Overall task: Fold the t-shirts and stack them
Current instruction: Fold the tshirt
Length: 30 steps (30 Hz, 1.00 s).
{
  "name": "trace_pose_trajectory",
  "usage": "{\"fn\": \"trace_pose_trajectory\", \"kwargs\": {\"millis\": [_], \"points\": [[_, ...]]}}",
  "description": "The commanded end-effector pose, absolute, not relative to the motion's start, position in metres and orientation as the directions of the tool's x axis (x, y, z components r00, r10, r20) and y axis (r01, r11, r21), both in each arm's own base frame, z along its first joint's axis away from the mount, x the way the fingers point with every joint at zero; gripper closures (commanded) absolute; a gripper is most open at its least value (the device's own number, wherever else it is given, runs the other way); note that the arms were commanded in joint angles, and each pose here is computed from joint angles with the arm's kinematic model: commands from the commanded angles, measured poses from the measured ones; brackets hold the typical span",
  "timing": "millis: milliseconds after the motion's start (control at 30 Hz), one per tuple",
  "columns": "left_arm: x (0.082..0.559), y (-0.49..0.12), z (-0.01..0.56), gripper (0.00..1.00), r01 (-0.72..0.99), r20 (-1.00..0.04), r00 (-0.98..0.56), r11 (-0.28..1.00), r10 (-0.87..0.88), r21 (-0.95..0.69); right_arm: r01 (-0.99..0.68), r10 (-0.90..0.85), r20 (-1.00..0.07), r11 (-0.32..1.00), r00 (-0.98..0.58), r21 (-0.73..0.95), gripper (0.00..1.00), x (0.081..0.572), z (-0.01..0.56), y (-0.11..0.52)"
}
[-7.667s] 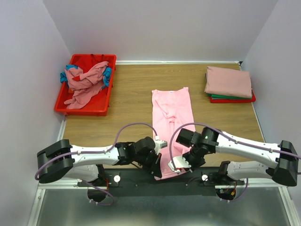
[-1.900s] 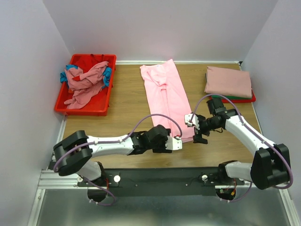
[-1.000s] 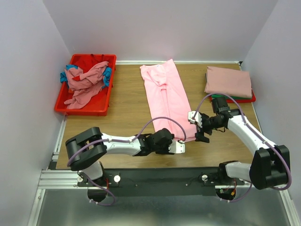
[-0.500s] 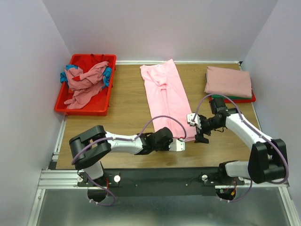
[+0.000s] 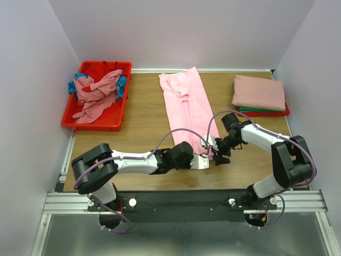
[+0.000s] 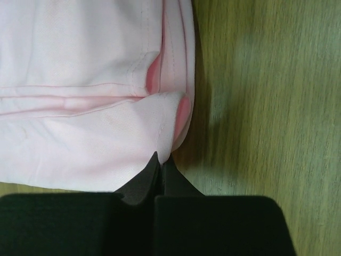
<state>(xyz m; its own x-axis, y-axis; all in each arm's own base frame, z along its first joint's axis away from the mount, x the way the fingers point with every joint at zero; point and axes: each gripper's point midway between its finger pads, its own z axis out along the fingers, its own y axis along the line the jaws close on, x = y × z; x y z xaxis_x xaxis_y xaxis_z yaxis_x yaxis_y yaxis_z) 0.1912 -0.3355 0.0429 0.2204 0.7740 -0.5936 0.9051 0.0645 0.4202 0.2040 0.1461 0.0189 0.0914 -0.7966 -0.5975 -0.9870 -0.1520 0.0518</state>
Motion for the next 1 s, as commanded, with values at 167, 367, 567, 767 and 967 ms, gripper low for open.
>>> {"fn": "trace_pose_trajectory", "kwargs": {"millis": [167,367,567,767,967], "points": [[0.183,-0.337,0.040,1.00,0.921,-0.614,0.227,0.038,0.756,0.388,-0.995,-0.827,-0.557,-0.099,0.080,0.004,0.23,0.227,0.012,0.148],[0.182,-0.336,0.039,1.00,0.922,-0.614,0.224,0.039,0.757,0.384,-0.996,-0.857,-0.510,-0.092,0.074,0.011,0.37,0.225,-0.001,0.143],[0.181,-0.336,0.039,1.00,0.924,-0.614,0.226,0.034,0.756,0.382,-0.997,-0.886,-0.461,-0.071,0.055,0.016,0.58,0.218,-0.011,0.132],[0.182,-0.336,0.040,1.00,0.923,-0.617,0.225,0.039,0.754,0.383,-0.998,-0.892,-0.449,-0.054,0.042,0.014,0.82,0.211,-0.011,0.126],[0.189,-0.334,0.046,1.00,0.919,-0.630,0.217,0.062,0.746,0.390,-0.998,-0.887,-0.461,-0.029,-0.001,0.058,1.00,0.202,0.004,0.128]]}}
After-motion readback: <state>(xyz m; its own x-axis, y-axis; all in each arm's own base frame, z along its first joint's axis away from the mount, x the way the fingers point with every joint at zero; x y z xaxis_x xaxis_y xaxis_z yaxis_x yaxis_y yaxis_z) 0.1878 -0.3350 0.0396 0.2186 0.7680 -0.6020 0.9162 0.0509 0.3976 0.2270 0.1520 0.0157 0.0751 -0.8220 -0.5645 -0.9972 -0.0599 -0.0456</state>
